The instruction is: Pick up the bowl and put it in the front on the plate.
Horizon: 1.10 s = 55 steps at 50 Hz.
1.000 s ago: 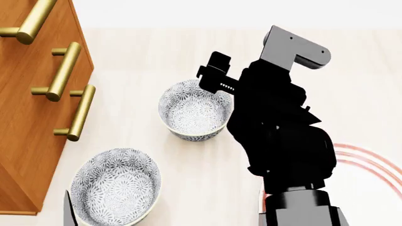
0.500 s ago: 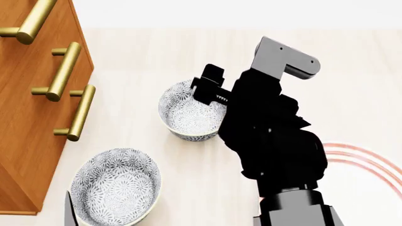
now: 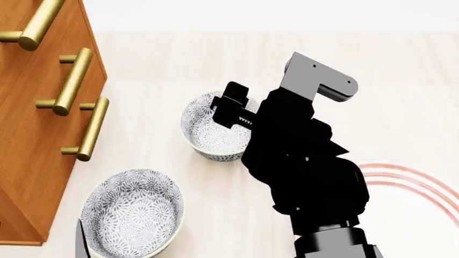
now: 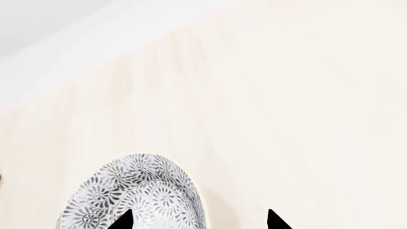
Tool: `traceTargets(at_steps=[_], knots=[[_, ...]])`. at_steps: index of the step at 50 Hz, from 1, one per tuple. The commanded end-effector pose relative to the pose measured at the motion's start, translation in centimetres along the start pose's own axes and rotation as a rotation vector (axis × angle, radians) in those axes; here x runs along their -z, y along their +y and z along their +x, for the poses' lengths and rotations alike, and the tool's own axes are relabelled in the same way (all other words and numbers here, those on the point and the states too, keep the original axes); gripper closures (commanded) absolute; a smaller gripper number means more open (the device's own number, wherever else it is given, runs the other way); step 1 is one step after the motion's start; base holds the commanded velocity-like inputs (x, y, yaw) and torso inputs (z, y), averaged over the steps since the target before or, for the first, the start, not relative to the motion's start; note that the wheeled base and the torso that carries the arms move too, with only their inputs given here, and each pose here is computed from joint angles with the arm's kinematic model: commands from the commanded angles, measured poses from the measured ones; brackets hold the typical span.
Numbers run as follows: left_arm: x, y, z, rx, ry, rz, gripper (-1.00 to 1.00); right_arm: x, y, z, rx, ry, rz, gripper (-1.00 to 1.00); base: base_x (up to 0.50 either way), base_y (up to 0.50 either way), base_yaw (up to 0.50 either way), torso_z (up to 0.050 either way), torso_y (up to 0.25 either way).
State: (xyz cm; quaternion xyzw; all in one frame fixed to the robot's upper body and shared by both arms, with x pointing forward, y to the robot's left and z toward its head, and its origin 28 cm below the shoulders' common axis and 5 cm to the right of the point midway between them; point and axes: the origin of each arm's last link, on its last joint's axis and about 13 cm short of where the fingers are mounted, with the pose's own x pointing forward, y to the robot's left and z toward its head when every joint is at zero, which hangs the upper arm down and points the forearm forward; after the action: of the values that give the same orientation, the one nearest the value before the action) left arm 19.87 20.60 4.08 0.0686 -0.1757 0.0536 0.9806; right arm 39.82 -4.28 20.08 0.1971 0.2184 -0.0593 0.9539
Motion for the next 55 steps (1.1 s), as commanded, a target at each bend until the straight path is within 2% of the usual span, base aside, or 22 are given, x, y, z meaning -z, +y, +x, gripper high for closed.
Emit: traceTargets(at_steps=[1,55], knots=[[0.0,0.0,0.1,-0.001,0.000,0.005,-1.00,0.8,0.2,-0.1,-0.015,0.017,0.008,-1.00,0.00,0.00,0.00,0.000,0.000],[0.1,0.0,0.1,0.005,0.011,0.008,-1.00,3.2,-0.5,0.6,-0.005,0.041,-0.044,-1.00,0.00,0.00,0.00,0.000,0.000]])
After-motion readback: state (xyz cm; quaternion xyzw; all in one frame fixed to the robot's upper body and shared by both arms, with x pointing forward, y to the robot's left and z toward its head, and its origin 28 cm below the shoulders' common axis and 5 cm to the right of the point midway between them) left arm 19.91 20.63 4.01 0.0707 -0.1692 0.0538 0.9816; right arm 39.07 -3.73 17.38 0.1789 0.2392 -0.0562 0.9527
